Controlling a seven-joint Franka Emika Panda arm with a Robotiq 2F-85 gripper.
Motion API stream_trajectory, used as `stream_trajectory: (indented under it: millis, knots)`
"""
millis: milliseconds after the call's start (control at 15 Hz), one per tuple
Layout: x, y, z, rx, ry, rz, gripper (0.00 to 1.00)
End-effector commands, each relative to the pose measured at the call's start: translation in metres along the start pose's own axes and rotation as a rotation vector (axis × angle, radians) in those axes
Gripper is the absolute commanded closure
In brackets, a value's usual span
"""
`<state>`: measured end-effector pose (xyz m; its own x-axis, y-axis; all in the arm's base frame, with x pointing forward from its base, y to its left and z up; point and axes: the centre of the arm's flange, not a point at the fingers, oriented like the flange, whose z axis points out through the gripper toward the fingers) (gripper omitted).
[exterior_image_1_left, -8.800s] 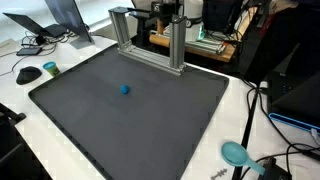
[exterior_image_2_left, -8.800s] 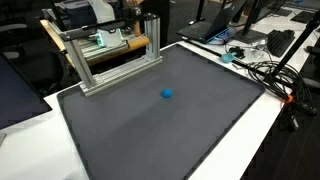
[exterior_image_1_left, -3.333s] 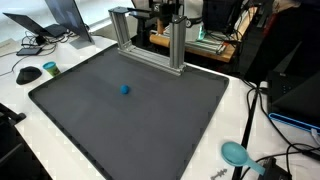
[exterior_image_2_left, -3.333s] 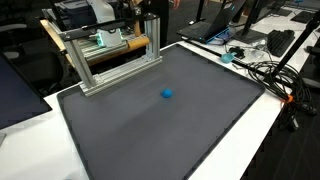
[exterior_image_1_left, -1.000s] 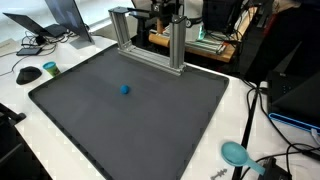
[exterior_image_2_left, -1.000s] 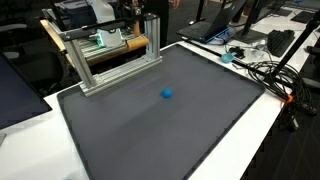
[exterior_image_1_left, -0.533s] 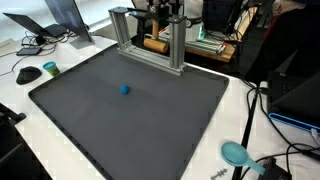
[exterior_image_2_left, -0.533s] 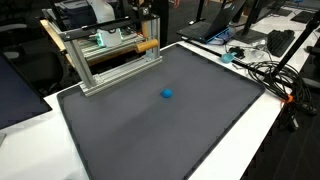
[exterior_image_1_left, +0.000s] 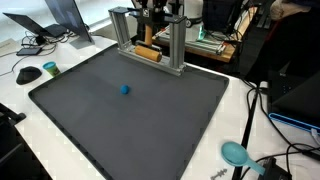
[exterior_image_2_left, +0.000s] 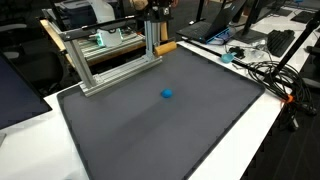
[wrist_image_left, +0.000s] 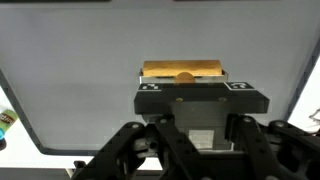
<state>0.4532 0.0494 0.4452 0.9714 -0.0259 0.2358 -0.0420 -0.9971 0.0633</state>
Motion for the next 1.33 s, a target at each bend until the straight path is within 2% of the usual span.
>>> stream_trajectory:
  millis: [0,267,333,533,733,800,1133,1267]
  knots:
    - [0.077,0.003,0.008,-0.041,-0.023,0.039,0.78]
    - [0.126,0.042,0.023,-0.041,-0.043,0.120,0.78]
    - [0.087,0.031,0.025,-0.033,-0.024,0.088,0.53]
    - [0.108,0.046,0.036,-0.037,-0.041,0.118,0.53]
    - [0.111,0.045,0.037,-0.037,-0.045,0.116,0.53]
    - [0.113,0.048,0.044,-0.025,-0.049,0.119,0.78]
    - [0.115,0.059,0.084,-0.020,-0.014,0.145,0.78]
    - [0.116,0.062,0.099,-0.014,-0.030,0.153,0.78]
